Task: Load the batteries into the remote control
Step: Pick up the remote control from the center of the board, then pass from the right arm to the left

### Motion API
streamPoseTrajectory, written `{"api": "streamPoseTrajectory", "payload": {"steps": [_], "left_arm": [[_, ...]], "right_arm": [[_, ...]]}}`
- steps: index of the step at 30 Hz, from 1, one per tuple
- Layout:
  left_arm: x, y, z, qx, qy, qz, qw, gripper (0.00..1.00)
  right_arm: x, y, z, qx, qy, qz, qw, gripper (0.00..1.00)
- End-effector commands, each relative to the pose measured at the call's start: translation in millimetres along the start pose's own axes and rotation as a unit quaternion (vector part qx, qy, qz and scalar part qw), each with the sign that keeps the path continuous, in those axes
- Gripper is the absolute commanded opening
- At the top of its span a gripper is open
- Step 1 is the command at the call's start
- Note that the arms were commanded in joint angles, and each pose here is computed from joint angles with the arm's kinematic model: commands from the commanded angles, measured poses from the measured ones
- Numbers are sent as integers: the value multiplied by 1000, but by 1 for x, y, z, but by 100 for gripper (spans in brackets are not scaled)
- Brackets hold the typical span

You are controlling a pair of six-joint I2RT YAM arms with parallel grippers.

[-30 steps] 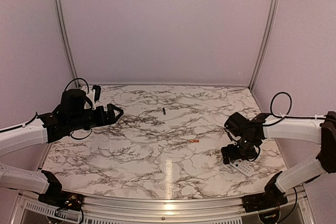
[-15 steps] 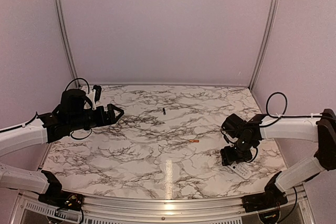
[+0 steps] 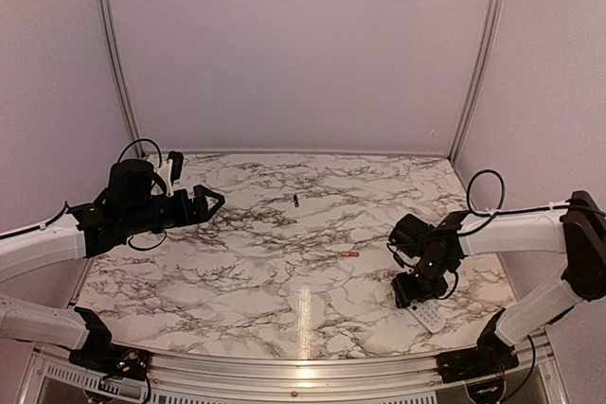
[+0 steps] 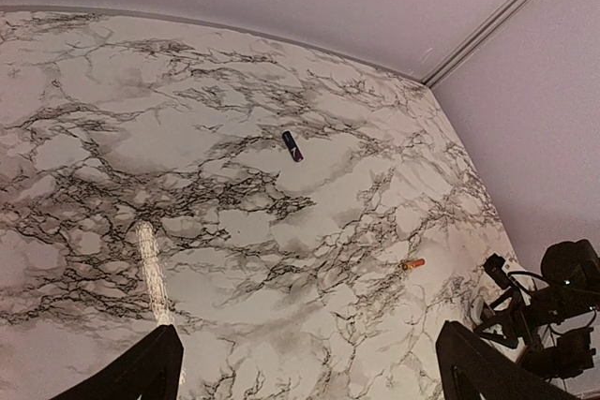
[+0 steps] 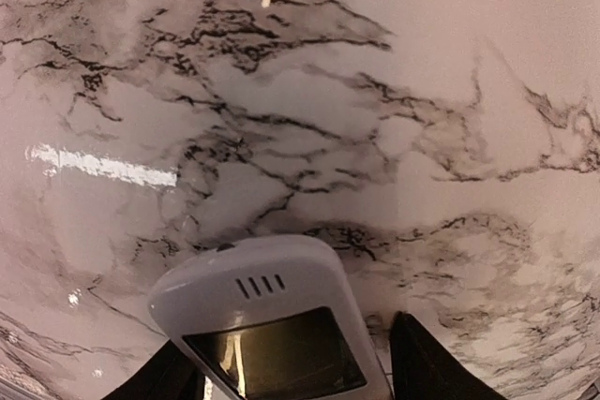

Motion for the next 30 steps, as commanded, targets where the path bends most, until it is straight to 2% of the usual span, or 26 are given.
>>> {"api": "streamPoseTrajectory", "payload": {"steps": [1, 5, 10, 14, 16, 19, 23, 28, 30], "left_arm": [[-5, 15, -1, -25, -2, 2, 1000, 99], [8, 15, -4, -34, 36, -23, 999, 99], [17, 14, -6, -68, 49, -37, 996, 99], [5, 13, -9, -73, 7, -27, 997, 99], [-10, 9, -10, -64, -45, -6, 997, 99], [-31, 9, -21, -87, -121, 12, 989, 99], [-59, 5, -36, -98, -219, 28, 970, 99], [-86, 0, -47, -101, -291, 52, 950, 99], [-96, -2, -49, -101, -311, 62, 943, 99]], "right_arm": [[8, -2, 2, 5, 15, -2, 1000, 57], [32, 7, -5, -8, 78, -6, 997, 48], [68, 38, -30, -60, 157, -33, 985, 39], [101, 66, -61, -115, 229, -51, 965, 37], [117, 81, -80, -144, 266, -56, 951, 37], [145, 104, -118, -200, 341, -66, 916, 36], [179, 122, -166, -256, 451, -86, 851, 36], [211, 126, -216, -275, 569, -116, 766, 34], [223, 124, -234, -281, 598, -131, 739, 34]]}}
Point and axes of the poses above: each gripper's point midway between its finger pads, its own z axis out along the fingers, its own x axis along the line the jaws close on, y = z × x, the point moved 2 cm from there along -z, back along the fingers, and after that the axes turned 10 degrees about z, right-handed, at the moved point
